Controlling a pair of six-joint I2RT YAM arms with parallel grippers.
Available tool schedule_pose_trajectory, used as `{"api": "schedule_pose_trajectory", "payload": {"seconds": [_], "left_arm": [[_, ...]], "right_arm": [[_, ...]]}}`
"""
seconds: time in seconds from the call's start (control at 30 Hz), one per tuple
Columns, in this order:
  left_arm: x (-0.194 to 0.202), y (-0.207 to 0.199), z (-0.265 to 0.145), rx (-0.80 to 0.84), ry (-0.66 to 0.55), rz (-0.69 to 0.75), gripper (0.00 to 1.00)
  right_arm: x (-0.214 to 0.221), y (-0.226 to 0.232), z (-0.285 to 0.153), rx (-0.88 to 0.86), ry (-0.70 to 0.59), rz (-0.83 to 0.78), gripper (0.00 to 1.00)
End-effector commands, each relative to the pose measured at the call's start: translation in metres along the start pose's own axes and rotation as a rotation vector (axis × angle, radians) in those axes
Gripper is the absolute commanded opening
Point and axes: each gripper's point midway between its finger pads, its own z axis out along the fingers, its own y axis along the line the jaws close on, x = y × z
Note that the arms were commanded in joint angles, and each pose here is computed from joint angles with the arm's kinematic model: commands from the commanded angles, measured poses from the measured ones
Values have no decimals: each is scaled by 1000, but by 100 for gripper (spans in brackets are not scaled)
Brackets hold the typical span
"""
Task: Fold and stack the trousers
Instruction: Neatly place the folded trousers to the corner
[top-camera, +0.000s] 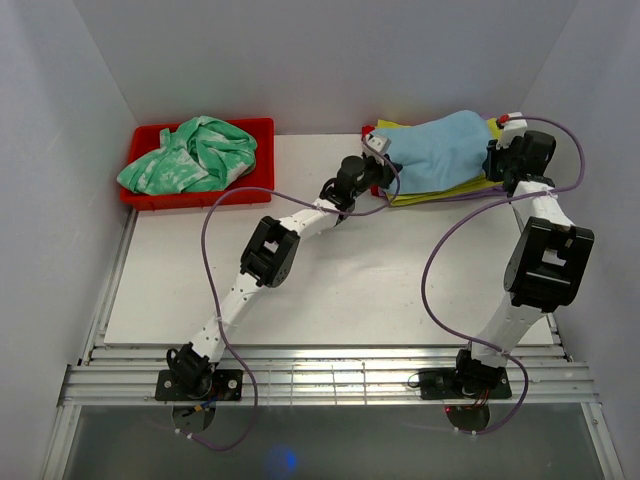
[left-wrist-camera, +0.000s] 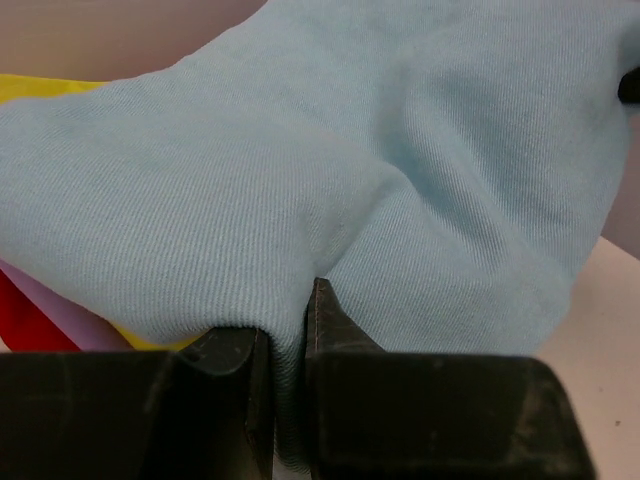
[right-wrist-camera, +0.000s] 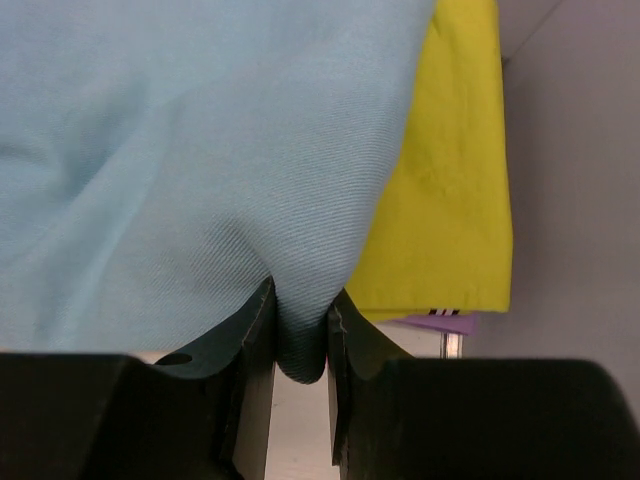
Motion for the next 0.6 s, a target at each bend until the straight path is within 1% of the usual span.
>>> {"api": "schedule_pose_trajectory", "payload": {"seconds": [0.0,0.07,0.1,0.13,0.17,0.2,0.23,0.27,0.3,0.33,0.37,0.4,0.43,0.47,0.5,0.53,0.57], "left_arm": [[-57,3,8,6,-192,115,0],[-46,11,8,-17,-185,131,0],[-40,14,8,-24,-178,141,10],[-31,15,7,-26,-157,137,22],[-28,16,5,-27,-148,138,37],[-26,17,3,-30,-138,138,68],[-40,15,1,-33,-147,140,80],[-28,18,-5,-46,-111,136,91],[-33,18,-8,-47,-106,141,98],[-66,14,-14,-49,-140,150,98],[-74,13,-19,-51,-138,152,98],[-66,17,-28,-61,-95,141,98],[-76,19,-34,-63,-87,141,98],[-114,12,-43,-62,-117,152,98],[-106,16,-52,-83,-48,146,98],[-114,19,-60,-106,-24,158,98],[-146,13,-72,-120,-37,171,98]], "right_arm": [[-23,-67,-1,231,-122,-94,8],[6,-66,6,222,-66,-83,8],[14,-68,7,232,-50,-79,8],[20,-69,8,236,-39,-76,8],[26,-69,9,240,-17,-70,8],[28,-70,10,240,-5,-66,9],[34,-71,12,242,17,-57,13],[24,-77,13,259,9,-49,18],[29,-76,13,255,40,-33,27],[29,-77,13,256,49,-24,35],[26,-78,12,261,52,-9,44],[20,-79,9,260,56,-4,63],[13,-78,6,259,50,1,69],[7,-78,3,253,44,6,76],[-6,-78,-5,257,25,11,90],[-4,-72,-11,236,52,23,98],[-9,-69,-16,227,49,28,93]]}}
